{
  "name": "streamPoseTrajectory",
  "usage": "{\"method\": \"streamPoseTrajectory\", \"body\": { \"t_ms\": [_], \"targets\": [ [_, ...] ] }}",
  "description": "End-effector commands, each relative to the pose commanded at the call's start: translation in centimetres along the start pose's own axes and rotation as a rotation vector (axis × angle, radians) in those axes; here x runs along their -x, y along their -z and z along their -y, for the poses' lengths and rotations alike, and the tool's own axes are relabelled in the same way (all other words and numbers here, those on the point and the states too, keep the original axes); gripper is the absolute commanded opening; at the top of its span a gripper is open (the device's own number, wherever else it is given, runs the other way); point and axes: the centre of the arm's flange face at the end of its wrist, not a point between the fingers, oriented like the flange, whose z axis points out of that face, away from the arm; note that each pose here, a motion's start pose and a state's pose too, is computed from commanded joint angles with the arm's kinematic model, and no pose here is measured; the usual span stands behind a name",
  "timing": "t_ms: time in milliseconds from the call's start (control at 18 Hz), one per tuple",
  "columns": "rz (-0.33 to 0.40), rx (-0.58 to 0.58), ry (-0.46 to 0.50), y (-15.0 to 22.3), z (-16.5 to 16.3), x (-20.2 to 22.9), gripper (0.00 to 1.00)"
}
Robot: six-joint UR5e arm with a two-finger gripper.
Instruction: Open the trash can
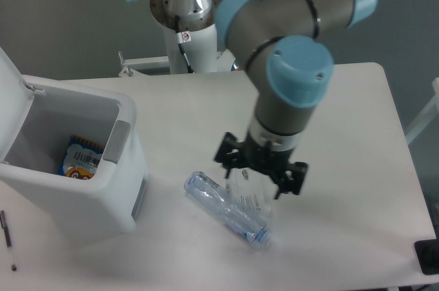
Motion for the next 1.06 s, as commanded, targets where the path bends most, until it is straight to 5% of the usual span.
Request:
{"method": "streamPoseTrajectory", "body": {
  "t_ms": [667,1056],
  "targets": [
    [0.103,0.089,-0.099,-4.2,-2.2,4.5,1.0],
    [0.085,0.098,-0.109,-5.2,-2.7,4.0,1.0]
  ]
}}
